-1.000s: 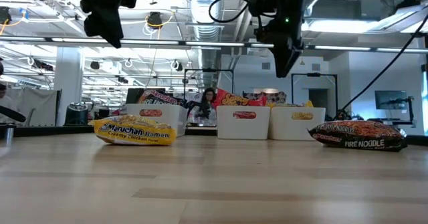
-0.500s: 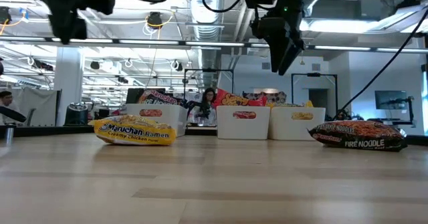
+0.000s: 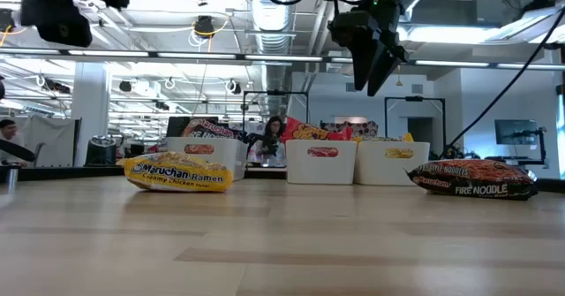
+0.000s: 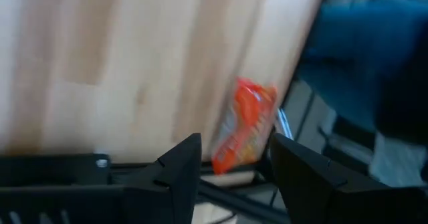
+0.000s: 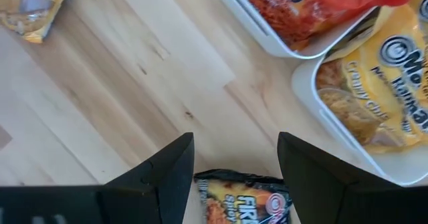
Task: Sort Maruchan noodles
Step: Put the red noodle pack into the middle white bin
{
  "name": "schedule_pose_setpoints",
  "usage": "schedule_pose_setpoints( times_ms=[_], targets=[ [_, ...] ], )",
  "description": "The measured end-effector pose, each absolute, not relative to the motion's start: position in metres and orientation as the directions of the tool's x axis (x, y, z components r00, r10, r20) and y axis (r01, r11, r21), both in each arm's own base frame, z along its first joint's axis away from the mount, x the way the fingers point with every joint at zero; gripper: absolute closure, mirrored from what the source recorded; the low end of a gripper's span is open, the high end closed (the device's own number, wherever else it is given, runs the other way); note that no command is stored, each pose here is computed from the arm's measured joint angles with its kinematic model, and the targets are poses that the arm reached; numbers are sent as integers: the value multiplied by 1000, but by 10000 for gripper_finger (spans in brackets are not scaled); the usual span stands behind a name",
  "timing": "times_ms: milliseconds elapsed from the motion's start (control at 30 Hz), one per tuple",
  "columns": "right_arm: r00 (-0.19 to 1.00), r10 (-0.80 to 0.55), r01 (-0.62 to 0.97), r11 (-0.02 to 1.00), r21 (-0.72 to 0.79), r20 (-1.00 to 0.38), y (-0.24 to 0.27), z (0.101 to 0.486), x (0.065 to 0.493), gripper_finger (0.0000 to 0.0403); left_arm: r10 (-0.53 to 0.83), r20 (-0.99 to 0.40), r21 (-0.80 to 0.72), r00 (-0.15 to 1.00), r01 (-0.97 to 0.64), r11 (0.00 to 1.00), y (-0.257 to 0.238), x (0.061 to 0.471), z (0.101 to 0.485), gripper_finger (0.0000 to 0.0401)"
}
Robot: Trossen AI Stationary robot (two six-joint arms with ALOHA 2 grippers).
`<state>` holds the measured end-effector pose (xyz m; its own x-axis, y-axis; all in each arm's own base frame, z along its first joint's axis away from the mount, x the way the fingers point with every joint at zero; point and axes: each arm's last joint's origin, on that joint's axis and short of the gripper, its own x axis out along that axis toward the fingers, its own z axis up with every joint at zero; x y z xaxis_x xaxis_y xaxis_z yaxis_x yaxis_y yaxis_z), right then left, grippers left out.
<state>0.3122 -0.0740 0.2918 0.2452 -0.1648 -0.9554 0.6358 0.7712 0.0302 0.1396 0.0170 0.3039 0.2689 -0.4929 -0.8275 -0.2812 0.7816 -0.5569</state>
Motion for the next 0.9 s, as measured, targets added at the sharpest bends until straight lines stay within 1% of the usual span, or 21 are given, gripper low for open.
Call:
schedule_pose_setpoints(
  times_ms=[100, 200, 333, 433, 533, 700, 800, 900],
  targets=[
    [250, -158, 646, 762, 43, -955, -66, 292, 314, 163, -558, -794, -603, 241, -200, 772, 8, 140, 305, 231],
    [255, -150, 660, 749, 59, -955, -55, 292, 316, 163, -597, -774, -631, 210, -190, 752, 0, 140, 305, 216],
    [263, -138, 657, 750, 73, -955, -41, 292, 318, 163, -610, -773, -634, 174, -172, 754, -9, 140, 305, 196],
    [280, -132, 644, 760, 84, -951, -32, 292, 321, 163, -613, -776, -630, 149, -134, 765, -16, 140, 305, 194],
    [307, -127, 633, 768, 103, -943, -25, 293, 324, 163, -586, -800, -600, 131, -124, 791, -23, 140, 305, 194],
    [349, -119, 606, 785, 127, -929, -16, 294, 328, 163, -588, -794, -603, 154, -84, 793, -38, 146, 307, 194],
    [353, -116, 598, 791, 128, -929, -13, 294, 329, 163, -570, -803, -587, 176, -68, 806, -48, 149, 308, 194],
    [354, -111, 588, 798, 129, -928, -9, 294, 329, 163, -562, -810, -578, 168, -62, 814, -58, 151, 307, 194]
  ],
)
